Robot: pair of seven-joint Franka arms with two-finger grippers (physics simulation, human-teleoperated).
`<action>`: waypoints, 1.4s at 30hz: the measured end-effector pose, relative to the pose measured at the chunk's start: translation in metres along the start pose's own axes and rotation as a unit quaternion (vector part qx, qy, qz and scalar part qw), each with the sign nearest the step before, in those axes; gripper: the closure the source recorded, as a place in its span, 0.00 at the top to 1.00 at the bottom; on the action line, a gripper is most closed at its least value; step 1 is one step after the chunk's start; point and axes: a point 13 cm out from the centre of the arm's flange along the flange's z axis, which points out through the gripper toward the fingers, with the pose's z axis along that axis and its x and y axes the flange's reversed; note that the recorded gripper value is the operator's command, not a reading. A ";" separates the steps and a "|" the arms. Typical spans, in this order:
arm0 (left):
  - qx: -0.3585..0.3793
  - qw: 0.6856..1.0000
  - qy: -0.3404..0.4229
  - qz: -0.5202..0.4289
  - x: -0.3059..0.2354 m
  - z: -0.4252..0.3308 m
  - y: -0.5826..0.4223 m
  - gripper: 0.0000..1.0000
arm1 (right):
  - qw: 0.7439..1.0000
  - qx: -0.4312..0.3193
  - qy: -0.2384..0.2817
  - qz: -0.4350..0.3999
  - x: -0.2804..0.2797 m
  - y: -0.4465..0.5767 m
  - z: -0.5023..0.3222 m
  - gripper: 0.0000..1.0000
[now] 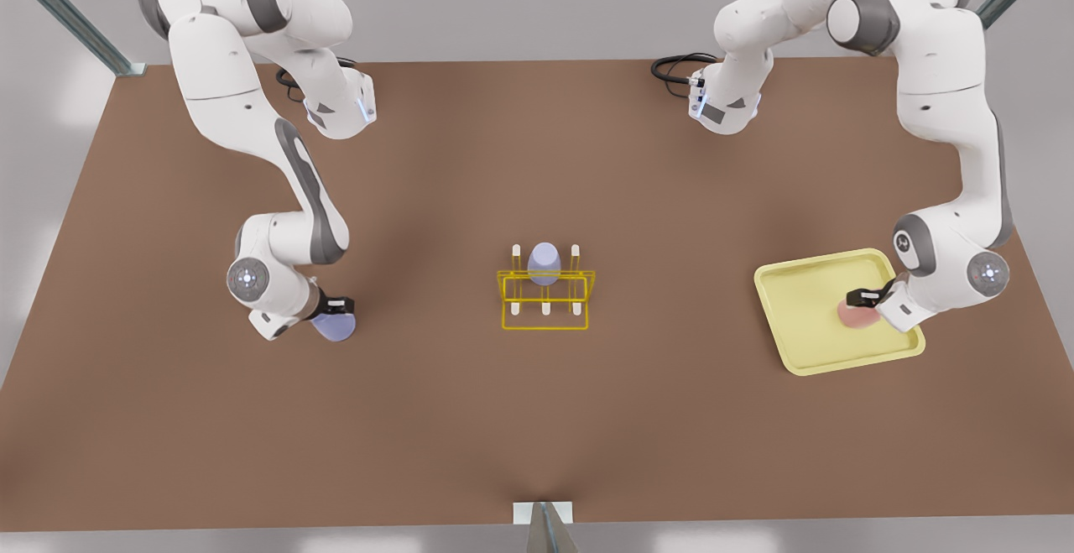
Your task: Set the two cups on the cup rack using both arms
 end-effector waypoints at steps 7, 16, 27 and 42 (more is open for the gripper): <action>0.011 0.999 -0.033 0.024 -0.041 -0.069 -0.071 0.81 | 0.998 -0.037 -0.042 -0.039 -0.018 0.076 -0.047 0.78; 0.056 0.994 -0.033 0.090 -0.113 -0.149 -0.286 0.82 | 0.983 -0.142 -0.076 -0.094 -0.010 0.245 -0.099 0.78; 0.168 0.985 -0.030 -0.025 -0.137 -0.165 -0.466 0.82 | 0.966 -0.203 -0.106 -0.121 0.001 0.352 -0.112 0.78; 0.159 0.977 0.032 -0.139 -0.087 -0.151 -0.585 0.84 | 0.963 -0.210 -0.095 -0.141 0.026 0.379 -0.098 0.78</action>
